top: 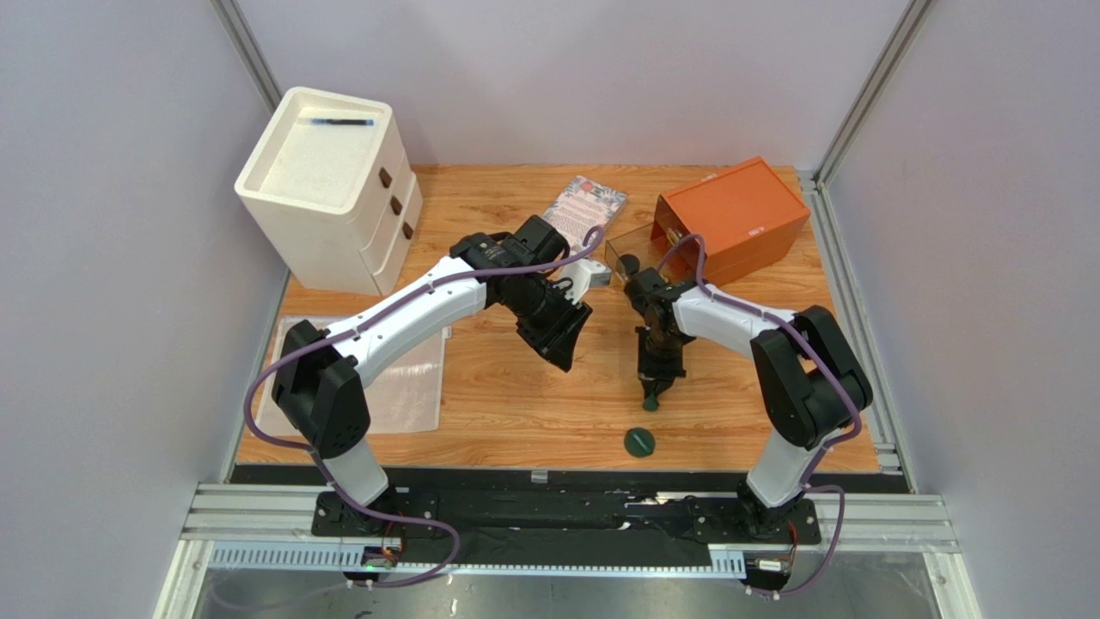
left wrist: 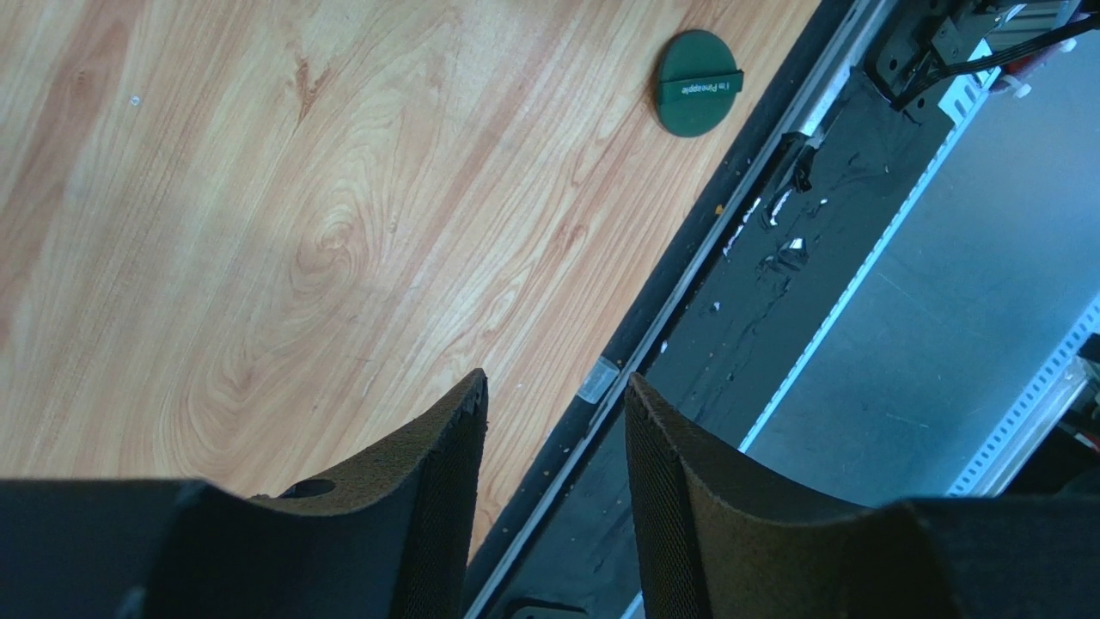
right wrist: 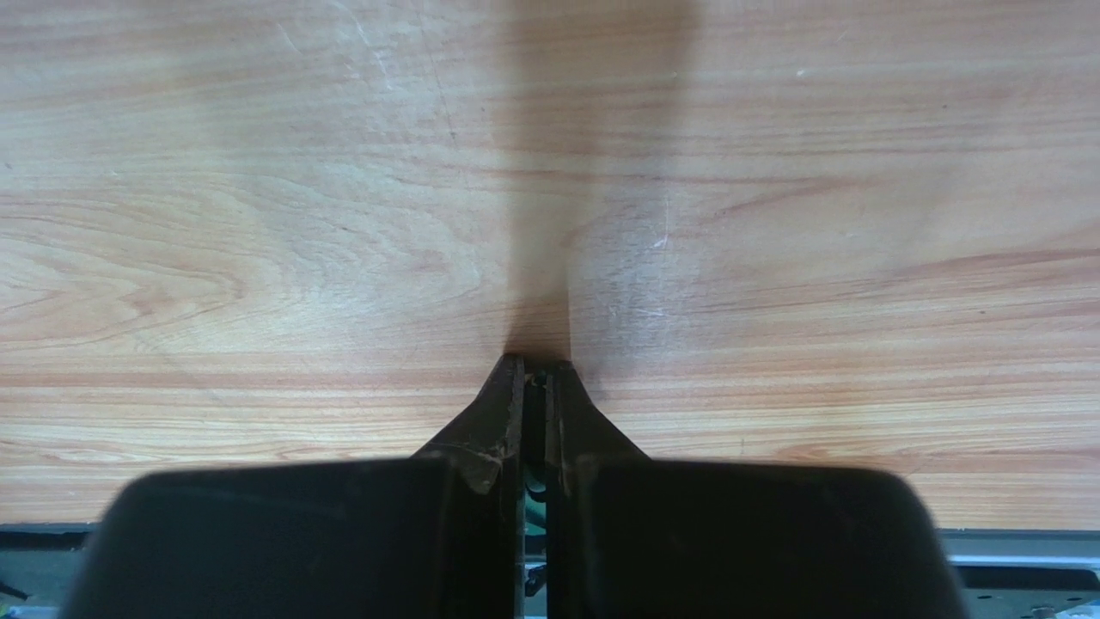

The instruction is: Organize the makeup

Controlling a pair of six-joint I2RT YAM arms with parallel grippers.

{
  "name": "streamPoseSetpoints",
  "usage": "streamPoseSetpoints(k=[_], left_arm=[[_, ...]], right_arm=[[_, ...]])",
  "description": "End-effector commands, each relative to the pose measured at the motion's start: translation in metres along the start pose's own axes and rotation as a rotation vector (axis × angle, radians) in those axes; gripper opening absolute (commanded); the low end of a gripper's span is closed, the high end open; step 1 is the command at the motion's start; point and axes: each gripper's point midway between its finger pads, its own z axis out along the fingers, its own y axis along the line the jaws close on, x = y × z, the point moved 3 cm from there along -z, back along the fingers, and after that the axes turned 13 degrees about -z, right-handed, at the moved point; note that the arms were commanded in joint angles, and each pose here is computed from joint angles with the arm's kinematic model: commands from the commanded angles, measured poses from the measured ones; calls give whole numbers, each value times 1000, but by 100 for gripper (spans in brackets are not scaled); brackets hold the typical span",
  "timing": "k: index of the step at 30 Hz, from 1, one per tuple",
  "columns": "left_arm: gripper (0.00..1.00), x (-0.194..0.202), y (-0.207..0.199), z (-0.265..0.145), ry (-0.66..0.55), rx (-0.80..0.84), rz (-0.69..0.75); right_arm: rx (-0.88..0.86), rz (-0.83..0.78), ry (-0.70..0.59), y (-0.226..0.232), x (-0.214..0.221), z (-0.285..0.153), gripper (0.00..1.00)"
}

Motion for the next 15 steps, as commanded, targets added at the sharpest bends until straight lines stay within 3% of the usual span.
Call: streamPoseSetpoints(k=[1,7,15], left_arm=[[49,-5,-5,-11,-37,6,19],[49,-5,-4,-11,-35,-1,23],[49,-7,-3,-14,-42,-16,26]], right_arm=[[18,-26,-152,5,-33,-28,0],[26,-20,-322,8,-81,-68,0],[25,31,-450,0,-148,-108,0]])
